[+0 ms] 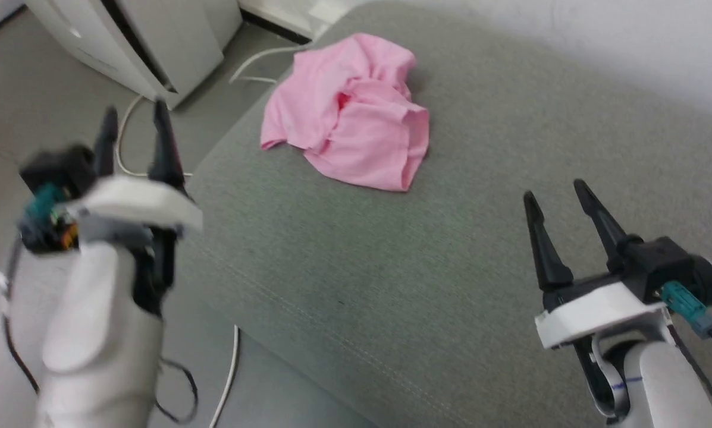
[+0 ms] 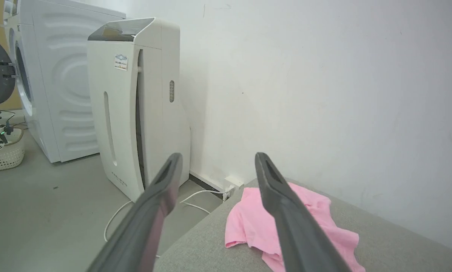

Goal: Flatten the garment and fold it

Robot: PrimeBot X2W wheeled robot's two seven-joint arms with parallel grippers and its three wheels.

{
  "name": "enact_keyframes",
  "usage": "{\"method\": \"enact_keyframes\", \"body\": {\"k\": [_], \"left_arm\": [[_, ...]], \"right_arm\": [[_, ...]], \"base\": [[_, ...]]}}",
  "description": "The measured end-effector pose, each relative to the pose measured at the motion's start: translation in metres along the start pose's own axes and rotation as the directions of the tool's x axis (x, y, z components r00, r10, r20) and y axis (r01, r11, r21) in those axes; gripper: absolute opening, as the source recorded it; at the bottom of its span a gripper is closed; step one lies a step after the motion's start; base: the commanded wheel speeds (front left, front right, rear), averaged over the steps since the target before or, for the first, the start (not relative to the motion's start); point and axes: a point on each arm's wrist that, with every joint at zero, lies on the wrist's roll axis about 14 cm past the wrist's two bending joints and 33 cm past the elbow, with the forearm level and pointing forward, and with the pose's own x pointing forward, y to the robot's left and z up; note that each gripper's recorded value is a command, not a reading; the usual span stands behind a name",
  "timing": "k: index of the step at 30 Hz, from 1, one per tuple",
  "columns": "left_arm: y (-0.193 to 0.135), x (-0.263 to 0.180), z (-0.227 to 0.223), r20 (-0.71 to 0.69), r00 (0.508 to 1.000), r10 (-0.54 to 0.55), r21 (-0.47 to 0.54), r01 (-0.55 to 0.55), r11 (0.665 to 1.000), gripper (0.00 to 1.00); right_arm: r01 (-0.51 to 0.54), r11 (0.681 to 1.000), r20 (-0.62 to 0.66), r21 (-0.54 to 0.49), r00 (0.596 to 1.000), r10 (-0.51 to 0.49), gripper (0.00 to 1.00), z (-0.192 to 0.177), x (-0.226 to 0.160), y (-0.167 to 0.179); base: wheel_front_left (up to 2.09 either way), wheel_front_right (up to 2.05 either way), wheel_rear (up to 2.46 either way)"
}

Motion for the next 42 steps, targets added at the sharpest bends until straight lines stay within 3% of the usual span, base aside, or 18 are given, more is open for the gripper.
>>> {"method": "enact_keyframes", "body": {"k": [6,13,24,29,32,33,34,38,42], "left_arm": [[-0.027,0.072,0.006,-0.045,0.997,-0.058,-0.006,0.058,0.998,1.00],[-0.086,0.136,-0.054,-0.296,0.944,-0.146,0.050,0.168,0.985,1.00],[-0.132,0.146,-0.204,-0.687,0.717,-0.123,-0.005,0.165,0.986,1.00],[-0.147,0.115,-0.274,-0.834,0.543,-0.094,-0.017,0.145,0.989,1.00],[-0.152,0.115,-0.286,-0.863,0.498,-0.085,-0.015,0.144,0.990,1.00],[-0.154,0.115,-0.287,-0.866,0.493,-0.088,-0.014,0.152,0.988,0.43],[-0.154,0.116,-0.286,-0.863,0.498,-0.088,-0.009,0.160,0.987,0.01],[-0.157,0.117,-0.272,-0.811,0.578,-0.092,0.034,0.203,0.979,0.00],[-0.165,0.135,-0.230,-0.638,0.760,-0.123,0.100,0.240,0.966,0.00]], "right_arm": [[0.062,0.998,0.003,0.010,0.998,-0.062,1.00,-0.012,0.005,-0.032],[0.175,0.984,-0.023,0.023,0.984,-0.175,1.00,-0.036,-0.006,-0.083],[0.378,0.925,-0.125,0.017,0.919,-0.373,1.00,-0.087,-0.061,-0.156],[0.441,0.897,-0.187,0.015,0.883,-0.431,1.00,-0.112,-0.086,-0.173],[0.462,0.887,-0.192,0.016,0.872,-0.450,1.00,-0.116,-0.094,-0.179],[0.469,0.883,-0.197,0.013,0.867,-0.458,1.00,-0.117,-0.097,-0.181],[0.474,0.880,-0.200,0.009,0.863,-0.463,1.00,-0.117,-0.100,-0.182],[0.491,0.871,-0.205,-0.006,0.852,-0.482,1.00,-0.113,-0.109,-0.185],[0.520,0.854,-0.211,-0.010,0.834,-0.510,1.00,-0.105,-0.124,-0.185]], "base": [[0.00,0.00,0.00],[0.00,0.00,0.00],[0.00,0.00,0.00],[0.00,0.00,0.00],[0.00,0.00,0.00],[0.00,0.00,0.00],[0.00,0.00,0.00],[0.00,0.00,0.00],[0.00,0.00,0.00]]}}
